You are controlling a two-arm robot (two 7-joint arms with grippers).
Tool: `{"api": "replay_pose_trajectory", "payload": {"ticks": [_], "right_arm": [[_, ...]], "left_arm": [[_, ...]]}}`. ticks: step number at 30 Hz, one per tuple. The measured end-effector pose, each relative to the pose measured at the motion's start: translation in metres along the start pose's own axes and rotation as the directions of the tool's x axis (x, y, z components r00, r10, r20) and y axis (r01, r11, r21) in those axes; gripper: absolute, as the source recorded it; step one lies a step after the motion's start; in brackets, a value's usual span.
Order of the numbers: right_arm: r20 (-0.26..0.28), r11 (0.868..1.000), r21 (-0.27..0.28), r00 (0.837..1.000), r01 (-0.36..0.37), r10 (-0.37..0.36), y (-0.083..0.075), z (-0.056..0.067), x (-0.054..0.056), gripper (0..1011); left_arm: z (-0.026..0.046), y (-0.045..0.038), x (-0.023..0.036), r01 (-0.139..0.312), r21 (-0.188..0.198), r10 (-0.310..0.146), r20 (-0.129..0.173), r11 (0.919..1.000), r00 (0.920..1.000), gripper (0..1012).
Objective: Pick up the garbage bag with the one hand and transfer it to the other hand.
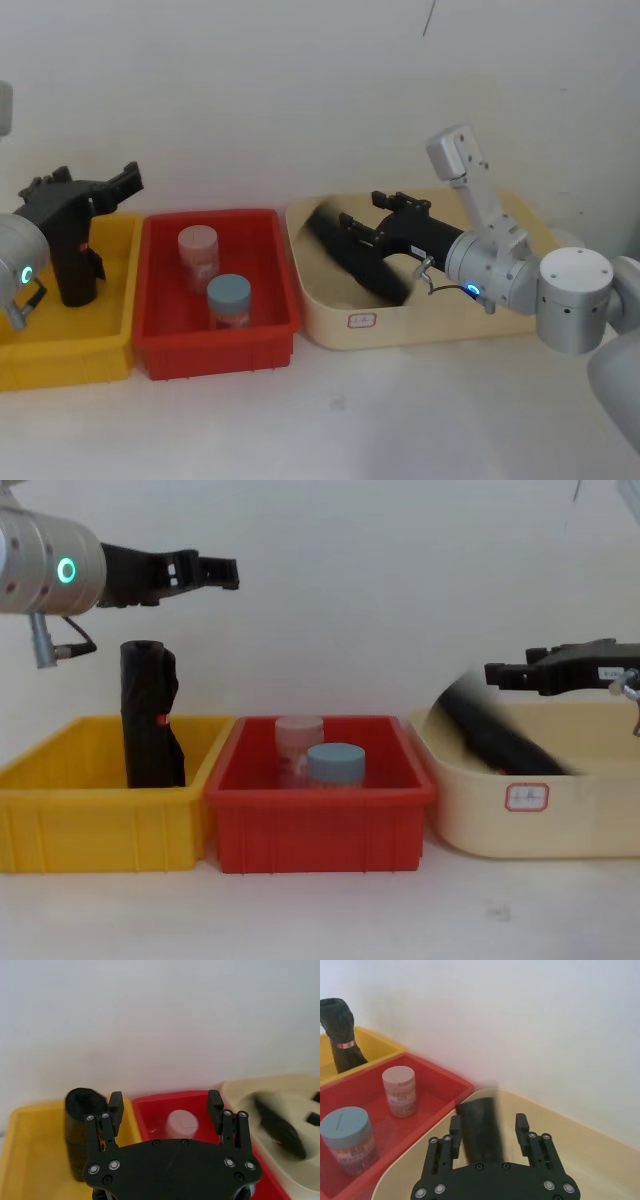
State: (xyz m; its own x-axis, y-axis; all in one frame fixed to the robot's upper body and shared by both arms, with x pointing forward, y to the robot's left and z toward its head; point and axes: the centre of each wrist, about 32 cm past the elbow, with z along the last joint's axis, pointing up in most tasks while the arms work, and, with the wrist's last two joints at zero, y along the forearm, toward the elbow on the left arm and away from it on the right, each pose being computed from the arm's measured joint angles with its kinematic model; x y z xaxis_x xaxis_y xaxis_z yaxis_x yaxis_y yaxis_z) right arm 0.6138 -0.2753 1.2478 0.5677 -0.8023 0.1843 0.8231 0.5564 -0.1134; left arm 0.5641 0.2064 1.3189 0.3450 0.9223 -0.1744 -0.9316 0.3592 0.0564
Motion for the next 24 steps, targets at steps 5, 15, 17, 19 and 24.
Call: {"api": "replay_pose_trajectory", "payload": {"ticks": [5,15,17,19,24], "right_arm": [[0.005,1.000,-0.006,1.000,0.009,-0.009,-0.003,-0.001,0.002,779],[0.011,1.000,-0.014,1.000,0.018,-0.018,-0.006,-0.002,0.004,1004],[0.011,1.000,-0.014,1.000,0.017,-0.017,-0.006,-0.002,0.004,1004],[0.012,1.000,-0.014,1.000,0.010,-0.009,-0.006,-0.002,0.004,1004],[0.011,1.000,-0.015,1.000,-0.023,0.023,-0.005,0.001,0.004,1004]], "left_arm": [[-0.0043,-0.0039,0.0009,-0.050,0.006,0.049,0.014,0.9988,0.9987,1000],[-0.0096,-0.0086,0.0016,-0.109,0.012,0.108,0.032,0.9940,0.9936,1000],[-0.0103,-0.0092,0.0017,-0.117,0.012,0.116,0.035,0.9931,0.9926,1000],[-0.0109,-0.0097,0.0018,-0.124,0.013,0.123,0.037,0.9923,0.9917,1000],[-0.0119,-0.0105,0.0020,-0.134,0.014,0.133,0.040,0.9909,0.9903,1001]]}}
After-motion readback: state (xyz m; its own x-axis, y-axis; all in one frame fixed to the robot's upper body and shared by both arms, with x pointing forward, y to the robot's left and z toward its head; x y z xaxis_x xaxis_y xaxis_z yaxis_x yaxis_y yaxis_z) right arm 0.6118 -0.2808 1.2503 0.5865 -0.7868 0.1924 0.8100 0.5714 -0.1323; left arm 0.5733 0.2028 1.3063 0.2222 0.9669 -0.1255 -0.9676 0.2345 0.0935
